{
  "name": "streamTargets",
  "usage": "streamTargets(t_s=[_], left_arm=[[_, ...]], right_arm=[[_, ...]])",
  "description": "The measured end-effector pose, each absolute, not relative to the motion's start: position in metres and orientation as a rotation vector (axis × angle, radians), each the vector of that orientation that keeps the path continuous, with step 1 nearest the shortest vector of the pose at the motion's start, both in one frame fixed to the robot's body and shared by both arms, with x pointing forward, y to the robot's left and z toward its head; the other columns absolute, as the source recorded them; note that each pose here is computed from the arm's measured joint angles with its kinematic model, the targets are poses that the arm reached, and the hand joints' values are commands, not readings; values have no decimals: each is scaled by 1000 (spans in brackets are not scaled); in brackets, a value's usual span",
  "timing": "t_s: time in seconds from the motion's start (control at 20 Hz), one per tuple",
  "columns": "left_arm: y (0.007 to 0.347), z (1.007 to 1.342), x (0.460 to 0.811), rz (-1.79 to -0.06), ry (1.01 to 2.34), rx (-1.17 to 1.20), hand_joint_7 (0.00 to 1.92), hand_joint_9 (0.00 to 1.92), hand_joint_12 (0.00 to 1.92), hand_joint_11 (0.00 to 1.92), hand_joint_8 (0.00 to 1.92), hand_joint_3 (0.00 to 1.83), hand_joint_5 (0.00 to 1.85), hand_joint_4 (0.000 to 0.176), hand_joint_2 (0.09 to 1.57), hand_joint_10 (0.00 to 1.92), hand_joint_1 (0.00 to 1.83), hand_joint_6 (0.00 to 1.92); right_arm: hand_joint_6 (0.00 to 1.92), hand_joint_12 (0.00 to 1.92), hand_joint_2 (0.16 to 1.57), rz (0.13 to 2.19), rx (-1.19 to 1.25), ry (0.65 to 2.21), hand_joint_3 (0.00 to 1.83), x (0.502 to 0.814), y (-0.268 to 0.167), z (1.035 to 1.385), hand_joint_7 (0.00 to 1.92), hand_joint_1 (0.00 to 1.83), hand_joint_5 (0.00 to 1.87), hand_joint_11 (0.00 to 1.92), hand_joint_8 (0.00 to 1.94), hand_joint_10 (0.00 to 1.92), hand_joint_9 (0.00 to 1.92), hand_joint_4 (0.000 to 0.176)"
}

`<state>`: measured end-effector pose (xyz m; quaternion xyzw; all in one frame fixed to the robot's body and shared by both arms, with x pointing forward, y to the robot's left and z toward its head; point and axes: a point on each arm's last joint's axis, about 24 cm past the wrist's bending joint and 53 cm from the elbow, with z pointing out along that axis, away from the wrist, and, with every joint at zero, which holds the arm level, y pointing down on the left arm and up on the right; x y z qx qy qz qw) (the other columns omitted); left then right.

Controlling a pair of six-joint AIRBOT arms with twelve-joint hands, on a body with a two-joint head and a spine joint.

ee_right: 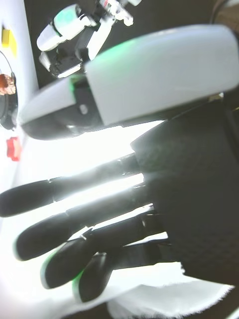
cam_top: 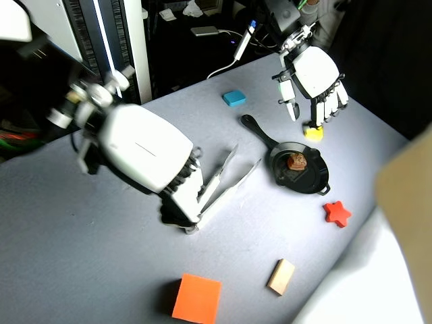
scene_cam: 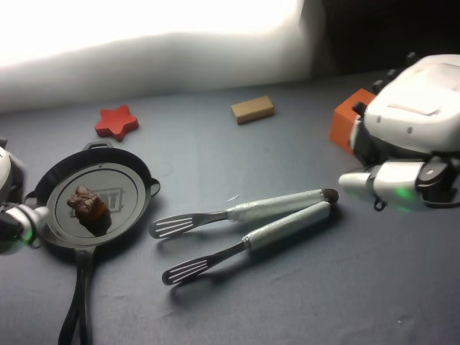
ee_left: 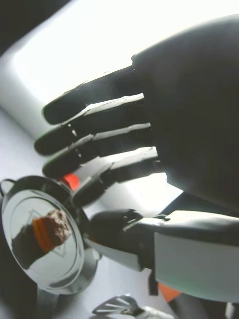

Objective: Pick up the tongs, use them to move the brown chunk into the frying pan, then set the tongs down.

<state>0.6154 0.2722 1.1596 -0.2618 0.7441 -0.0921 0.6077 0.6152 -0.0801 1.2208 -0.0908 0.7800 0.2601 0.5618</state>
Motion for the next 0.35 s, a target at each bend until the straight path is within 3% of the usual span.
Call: streamTargets(t_s=[0.05,0.1,0.2,0.35], left_arm=[[272,1160,615,-212,1719,-605,1036,1007,1920,922,1609,5,933,0,1376,1790,404,1491],[272,1160,616,-214,1718,-605,1063,1046,1921,1008,1684,10,955,0,1406,1851,407,1598],[270,1162,615,-222,1714,-605,1069,1073,1921,1063,1789,12,962,0,1443,1915,490,1733],[268,1161,615,-223,1718,-603,1039,1068,1921,1081,1873,6,965,0,1460,1921,554,1868]], right_arm=[[1647,1921,1468,616,-211,1829,18,613,-82,1225,1248,286,1039,1135,1633,1909,1207,0],[1758,1921,1485,614,-210,1820,17,612,-85,1229,1268,421,1036,1241,1733,1919,1258,0],[1903,1921,1514,622,-199,1814,22,610,-90,1233,1268,458,1020,1342,1847,1921,1316,0],[1920,1921,1514,646,-168,1818,15,609,-96,1234,1264,478,1015,1359,1896,1921,1330,0]])
